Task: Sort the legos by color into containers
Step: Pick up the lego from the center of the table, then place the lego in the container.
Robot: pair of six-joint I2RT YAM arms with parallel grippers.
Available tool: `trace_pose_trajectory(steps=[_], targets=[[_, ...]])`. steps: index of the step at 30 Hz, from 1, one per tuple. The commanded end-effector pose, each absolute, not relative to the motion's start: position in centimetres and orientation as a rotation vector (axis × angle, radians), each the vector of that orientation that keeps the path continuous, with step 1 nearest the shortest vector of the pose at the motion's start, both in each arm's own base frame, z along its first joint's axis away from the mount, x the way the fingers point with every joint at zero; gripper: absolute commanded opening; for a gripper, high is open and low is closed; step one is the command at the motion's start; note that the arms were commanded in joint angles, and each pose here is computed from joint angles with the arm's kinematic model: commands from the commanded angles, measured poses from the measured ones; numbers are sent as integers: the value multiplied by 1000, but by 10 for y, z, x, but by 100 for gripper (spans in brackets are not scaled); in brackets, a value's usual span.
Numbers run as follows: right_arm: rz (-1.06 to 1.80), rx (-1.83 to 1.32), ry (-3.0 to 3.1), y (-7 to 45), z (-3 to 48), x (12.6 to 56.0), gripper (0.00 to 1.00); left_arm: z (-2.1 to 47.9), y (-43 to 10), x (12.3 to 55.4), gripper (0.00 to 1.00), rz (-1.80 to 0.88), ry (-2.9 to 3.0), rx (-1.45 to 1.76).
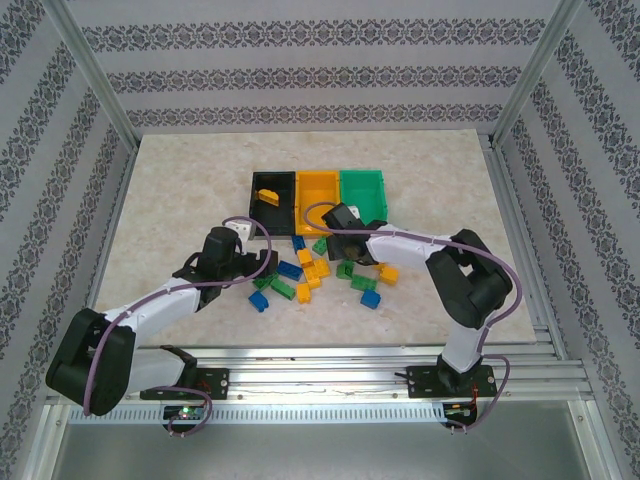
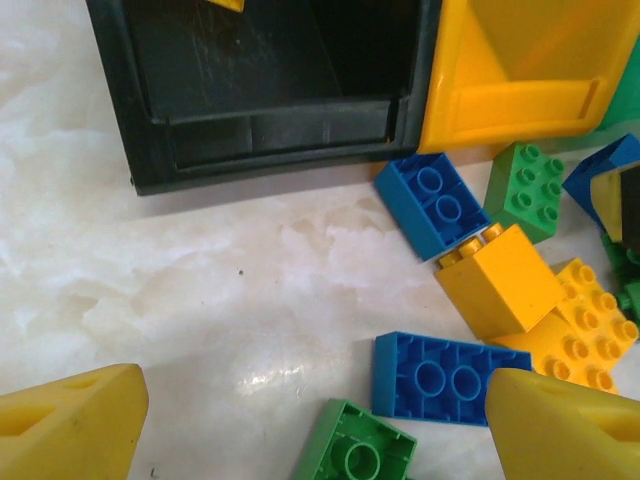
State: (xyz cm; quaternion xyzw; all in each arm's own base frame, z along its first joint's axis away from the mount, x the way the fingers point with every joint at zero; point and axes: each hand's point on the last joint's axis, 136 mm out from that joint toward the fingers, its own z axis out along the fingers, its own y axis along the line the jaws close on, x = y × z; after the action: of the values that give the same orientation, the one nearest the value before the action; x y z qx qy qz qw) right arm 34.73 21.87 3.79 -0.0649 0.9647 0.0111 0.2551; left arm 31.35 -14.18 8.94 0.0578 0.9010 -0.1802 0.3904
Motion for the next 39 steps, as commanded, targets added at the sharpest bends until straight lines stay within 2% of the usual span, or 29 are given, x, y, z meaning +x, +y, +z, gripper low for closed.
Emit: trace_pose_trajectory(steps=[1, 6, 9, 18, 19, 25, 29, 35, 39], targets=[[-3, -148, 2611, 212, 46, 342, 68, 99, -145, 319, 88, -479, 2232, 149], [-1, -155, 2639, 218, 32, 346, 67, 98, -145, 319, 88, -480, 2235, 149], [17, -157, 2640, 225, 30, 353, 61, 98, -145, 319, 88, -481, 2236, 151], [68, -202, 2610, 230, 45, 353, 26, 96, -147, 320, 88, -494, 2241, 153], [75, -206, 2598, 229, 49, 352, 25, 95, -148, 320, 88, -499, 2243, 152], [120, -185, 2474, 224, 98, 357, 24, 92, -152, 320, 88, -522, 2254, 162], [156, -118, 2410, 211, 127, 374, 25, 93, -157, 319, 88, -553, 2250, 179], [259, -16, 2403, 194, 138, 406, 25, 93, -159, 318, 88, -568, 2254, 187], [228, -11, 2407, 188, 141, 421, 25, 93, -159, 319, 88, -568, 2253, 187]])
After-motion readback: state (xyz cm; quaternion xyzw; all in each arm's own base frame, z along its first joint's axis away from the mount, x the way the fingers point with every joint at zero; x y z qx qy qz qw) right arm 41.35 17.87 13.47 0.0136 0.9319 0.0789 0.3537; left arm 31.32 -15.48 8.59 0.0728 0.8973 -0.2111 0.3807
